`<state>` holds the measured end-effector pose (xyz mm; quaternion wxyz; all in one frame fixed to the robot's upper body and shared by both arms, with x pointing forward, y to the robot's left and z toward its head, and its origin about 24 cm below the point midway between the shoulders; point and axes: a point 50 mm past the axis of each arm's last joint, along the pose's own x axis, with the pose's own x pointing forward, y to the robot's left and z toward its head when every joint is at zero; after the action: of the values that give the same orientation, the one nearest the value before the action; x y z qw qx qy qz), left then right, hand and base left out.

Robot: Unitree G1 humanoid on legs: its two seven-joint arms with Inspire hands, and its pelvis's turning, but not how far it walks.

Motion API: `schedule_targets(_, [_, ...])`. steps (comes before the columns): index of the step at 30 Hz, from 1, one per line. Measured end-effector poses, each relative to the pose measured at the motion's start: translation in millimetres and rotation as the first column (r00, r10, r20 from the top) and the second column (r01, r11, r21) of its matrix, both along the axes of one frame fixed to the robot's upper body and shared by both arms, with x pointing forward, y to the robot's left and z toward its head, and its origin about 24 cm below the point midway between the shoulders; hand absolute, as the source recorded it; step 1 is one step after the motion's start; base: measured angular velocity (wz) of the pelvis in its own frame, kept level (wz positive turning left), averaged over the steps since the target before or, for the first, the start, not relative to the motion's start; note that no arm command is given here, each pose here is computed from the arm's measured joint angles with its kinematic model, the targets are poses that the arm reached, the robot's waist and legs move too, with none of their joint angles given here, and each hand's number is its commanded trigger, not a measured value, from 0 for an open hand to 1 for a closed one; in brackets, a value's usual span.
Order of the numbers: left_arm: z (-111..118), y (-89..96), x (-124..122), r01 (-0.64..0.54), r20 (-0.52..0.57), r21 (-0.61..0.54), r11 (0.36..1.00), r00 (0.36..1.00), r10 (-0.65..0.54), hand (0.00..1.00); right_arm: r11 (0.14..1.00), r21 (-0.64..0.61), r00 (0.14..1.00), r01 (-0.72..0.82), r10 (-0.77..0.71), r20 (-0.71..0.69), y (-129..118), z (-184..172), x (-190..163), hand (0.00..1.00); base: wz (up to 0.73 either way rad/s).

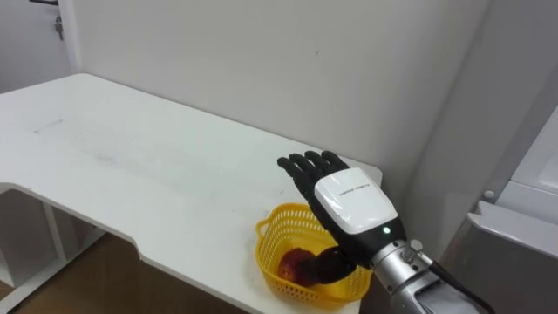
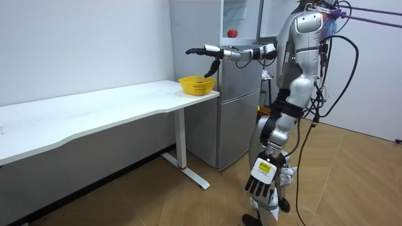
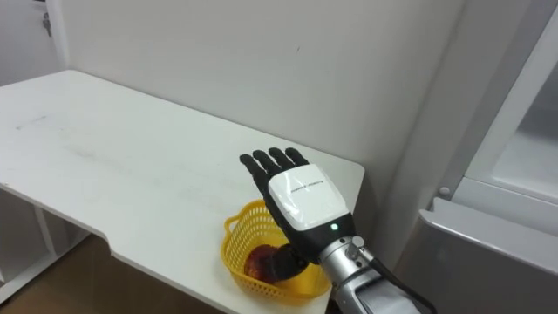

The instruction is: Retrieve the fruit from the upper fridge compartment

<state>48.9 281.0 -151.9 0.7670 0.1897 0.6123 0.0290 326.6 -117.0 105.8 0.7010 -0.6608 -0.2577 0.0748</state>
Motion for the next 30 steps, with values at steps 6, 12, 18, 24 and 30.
schedule_targets(6, [-0.2, -0.6, -0.2, -0.001, 0.000, -0.001, 1.000, 1.000, 0.001, 0.00, 1.000, 0.026, 1.000, 0.003, -0.003, -0.012, -0.6, 0.1, 0.3, 0.00, 0.00])
schedule_targets(12, [-0.1, -1.1, 0.0, -0.001, 0.005, 0.001, 1.000, 1.000, 0.001, 0.00, 0.999, 0.054, 1.000, 0.007, -0.005, -0.027, -1.5, -0.4, 0.7, 0.00, 0.00])
schedule_targets(18, [-1.5, -4.6, -1.8, -0.003, 0.001, -0.012, 1.000, 1.000, 0.003, 0.00, 0.978, 0.209, 0.999, 0.028, -0.018, -0.052, -3.1, 5.7, 3.3, 0.00, 0.01])
schedule_targets(24, [-5.6, -16.1, -3.4, -0.009, -0.003, -0.037, 0.999, 1.000, 0.009, 0.00, 0.931, 0.365, 1.000, 0.011, -0.007, -0.010, -3.0, 27.9, 2.6, 0.00, -0.01])
schedule_targets(30, [-10.5, -30.8, -6.6, -0.026, -0.019, -0.075, 0.997, 1.000, 0.025, 0.00, 0.843, 0.524, 0.986, -0.118, 0.036, 0.164, 2.6, 64.6, -12.6, 0.00, -0.11])
